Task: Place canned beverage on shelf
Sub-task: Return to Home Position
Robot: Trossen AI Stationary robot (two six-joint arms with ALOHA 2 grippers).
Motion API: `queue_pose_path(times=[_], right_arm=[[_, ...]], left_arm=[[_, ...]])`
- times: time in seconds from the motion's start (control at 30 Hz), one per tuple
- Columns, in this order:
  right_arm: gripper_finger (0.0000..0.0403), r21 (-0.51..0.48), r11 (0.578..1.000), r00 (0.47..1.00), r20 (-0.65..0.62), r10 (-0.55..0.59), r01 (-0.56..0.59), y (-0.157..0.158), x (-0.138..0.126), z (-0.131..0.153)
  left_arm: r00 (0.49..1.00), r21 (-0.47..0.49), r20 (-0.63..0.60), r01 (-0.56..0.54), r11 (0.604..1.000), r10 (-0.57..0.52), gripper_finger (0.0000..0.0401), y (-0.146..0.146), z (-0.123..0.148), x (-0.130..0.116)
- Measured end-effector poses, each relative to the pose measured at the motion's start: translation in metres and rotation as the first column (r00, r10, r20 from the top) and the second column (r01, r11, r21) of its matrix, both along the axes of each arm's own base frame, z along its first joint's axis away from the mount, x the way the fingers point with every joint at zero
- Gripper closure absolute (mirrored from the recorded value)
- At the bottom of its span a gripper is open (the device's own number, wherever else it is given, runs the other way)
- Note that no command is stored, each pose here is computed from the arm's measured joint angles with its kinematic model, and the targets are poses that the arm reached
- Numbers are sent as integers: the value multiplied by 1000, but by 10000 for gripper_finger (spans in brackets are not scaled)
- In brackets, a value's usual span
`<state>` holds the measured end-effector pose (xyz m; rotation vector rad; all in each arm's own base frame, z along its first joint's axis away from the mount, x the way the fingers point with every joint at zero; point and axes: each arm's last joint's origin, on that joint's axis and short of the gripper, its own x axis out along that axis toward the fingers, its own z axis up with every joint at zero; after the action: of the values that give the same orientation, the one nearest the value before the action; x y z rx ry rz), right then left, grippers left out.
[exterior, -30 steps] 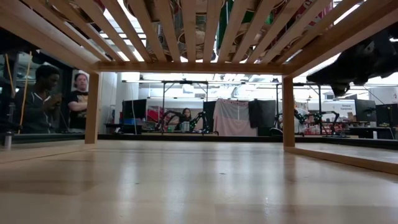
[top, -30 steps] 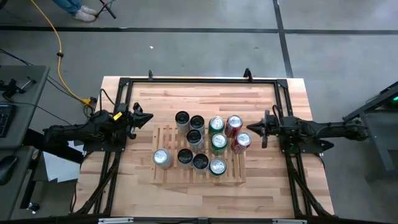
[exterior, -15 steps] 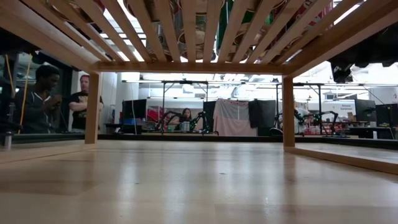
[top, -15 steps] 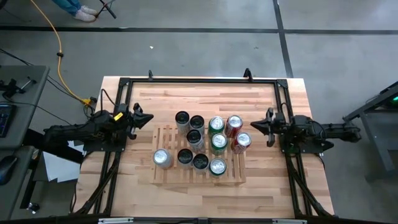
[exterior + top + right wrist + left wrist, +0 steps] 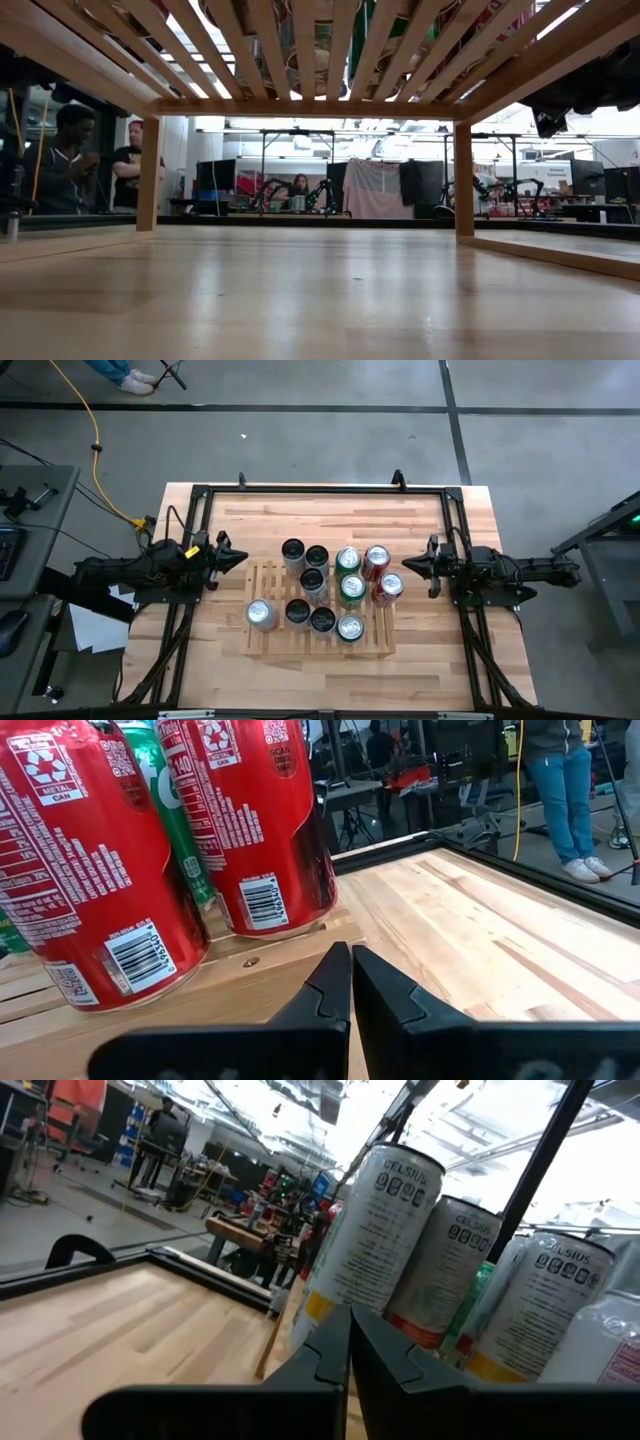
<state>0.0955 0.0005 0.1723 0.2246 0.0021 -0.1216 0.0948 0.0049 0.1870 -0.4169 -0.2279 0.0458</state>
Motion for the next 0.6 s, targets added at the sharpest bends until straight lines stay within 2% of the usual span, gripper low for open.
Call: queue_pose_path(times=[0.3,0.37,0.43,0.5,0.6], right_arm=[[402,0,1000,1000,-2,0,0,0,0,0],[402,0,1000,1000,-2,0,0,0,0,0],[402,0,1000,1000,-3,0,0,0,0,0],[402,0,1000,1000,-3,0,0,0,0,0],[402,0,1000,1000,-3,0,0,0,0,0]], left_arm=[[1000,20,-27,4,1000,-4,398,-1,-2,0],[997,162,-71,-9,987,21,398,-1,-6,1],[994,289,-108,14,957,18,398,-3,-9,2],[985,361,-174,51,931,14,398,-6,-15,2],[978,406,-208,83,910,4,398,-8,-18,2]])
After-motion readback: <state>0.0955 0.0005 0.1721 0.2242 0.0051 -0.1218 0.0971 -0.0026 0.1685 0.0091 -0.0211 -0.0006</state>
